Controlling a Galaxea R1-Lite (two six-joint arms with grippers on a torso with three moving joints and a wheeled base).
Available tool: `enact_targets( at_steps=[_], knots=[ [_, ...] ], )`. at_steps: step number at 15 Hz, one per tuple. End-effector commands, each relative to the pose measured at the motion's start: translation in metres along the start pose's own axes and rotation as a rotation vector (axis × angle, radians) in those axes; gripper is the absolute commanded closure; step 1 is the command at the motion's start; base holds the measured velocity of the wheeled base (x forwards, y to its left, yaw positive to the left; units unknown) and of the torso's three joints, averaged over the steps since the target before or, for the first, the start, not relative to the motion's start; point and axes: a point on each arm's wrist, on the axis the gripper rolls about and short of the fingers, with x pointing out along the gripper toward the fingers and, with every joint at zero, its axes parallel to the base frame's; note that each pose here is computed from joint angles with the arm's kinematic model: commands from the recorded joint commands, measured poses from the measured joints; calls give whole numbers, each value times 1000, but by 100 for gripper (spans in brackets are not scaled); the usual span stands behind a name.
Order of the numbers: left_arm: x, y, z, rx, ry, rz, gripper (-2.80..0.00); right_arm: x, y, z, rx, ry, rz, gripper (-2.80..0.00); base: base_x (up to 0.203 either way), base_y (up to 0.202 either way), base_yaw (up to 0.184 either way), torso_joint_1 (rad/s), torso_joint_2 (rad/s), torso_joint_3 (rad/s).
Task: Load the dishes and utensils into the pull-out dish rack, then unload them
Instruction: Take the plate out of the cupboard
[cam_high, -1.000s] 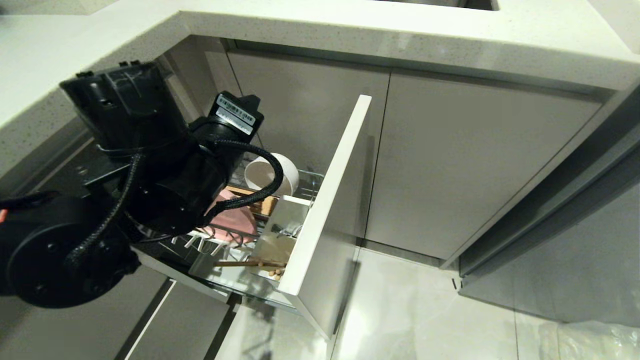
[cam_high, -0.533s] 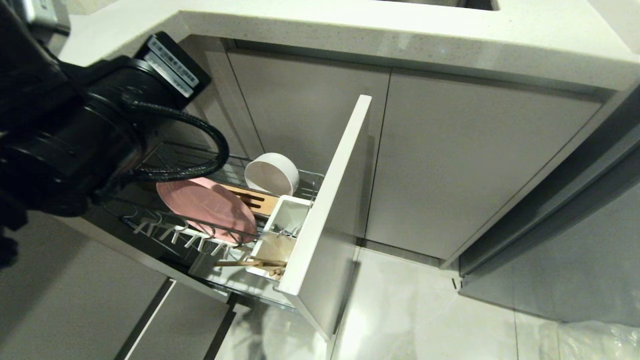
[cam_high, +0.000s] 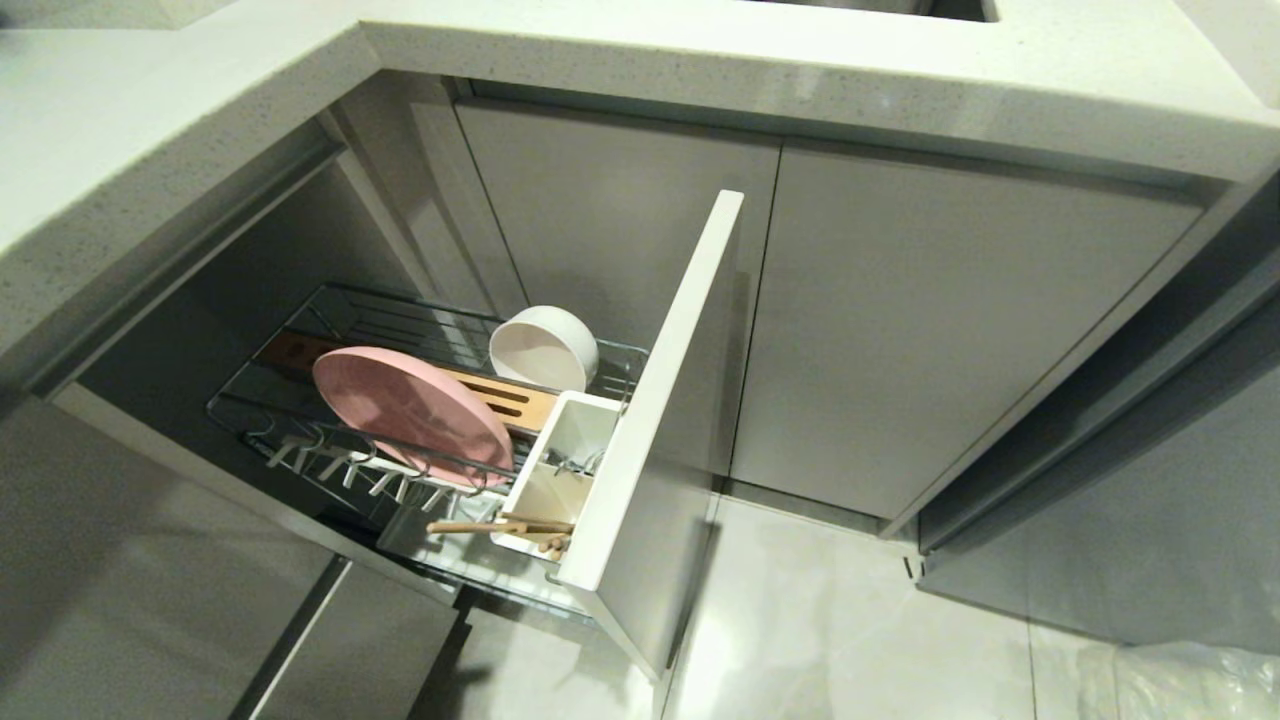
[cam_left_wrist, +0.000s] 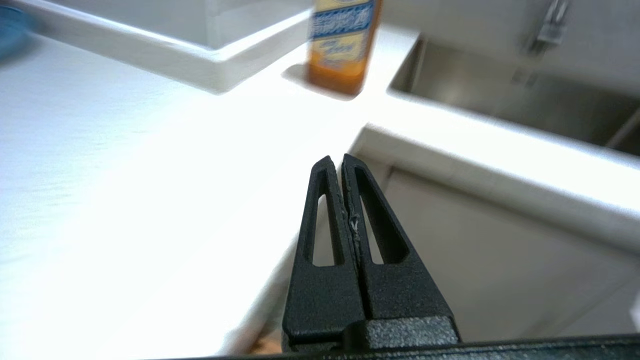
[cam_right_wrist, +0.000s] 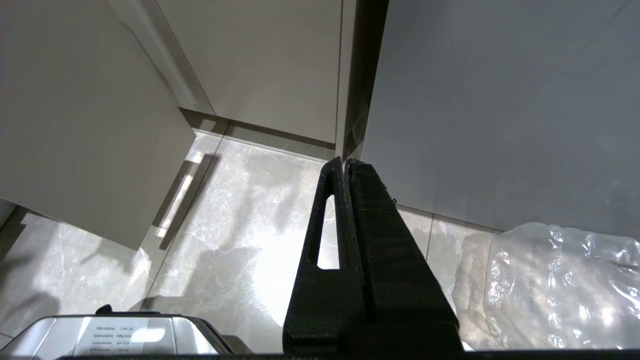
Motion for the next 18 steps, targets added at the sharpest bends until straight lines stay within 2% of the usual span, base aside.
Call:
enact_targets(
  at_steps=[1,3,5,9,12,15,18],
  knots=[
    [-47,27,20,59,21,2,0,0,0,0,0,1,0,0,0,0,0,0,0,0],
    [-100,40,23,113,96,-103,0,0,0,0,0,1,0,0,0,0,0,0,0,0],
    [-151,45,17,119,158,-210,0,0,0,0,0,1,0,0,0,0,0,0,0,0],
    [-218,53,-10,107,247,-299,0,0,0,0,0,1,0,0,0,0,0,0,0,0],
    [-240,59,-49,104,300,-304,0,0,0,0,0,1,0,0,0,0,0,0,0,0],
    [-241,63,-94,101,382,-300,0,0,0,0,0,1,0,0,0,0,0,0,0,0],
    [-237,67,-132,104,376,-299,0,0,0,0,0,1,0,0,0,0,0,0,0,0]
  ],
)
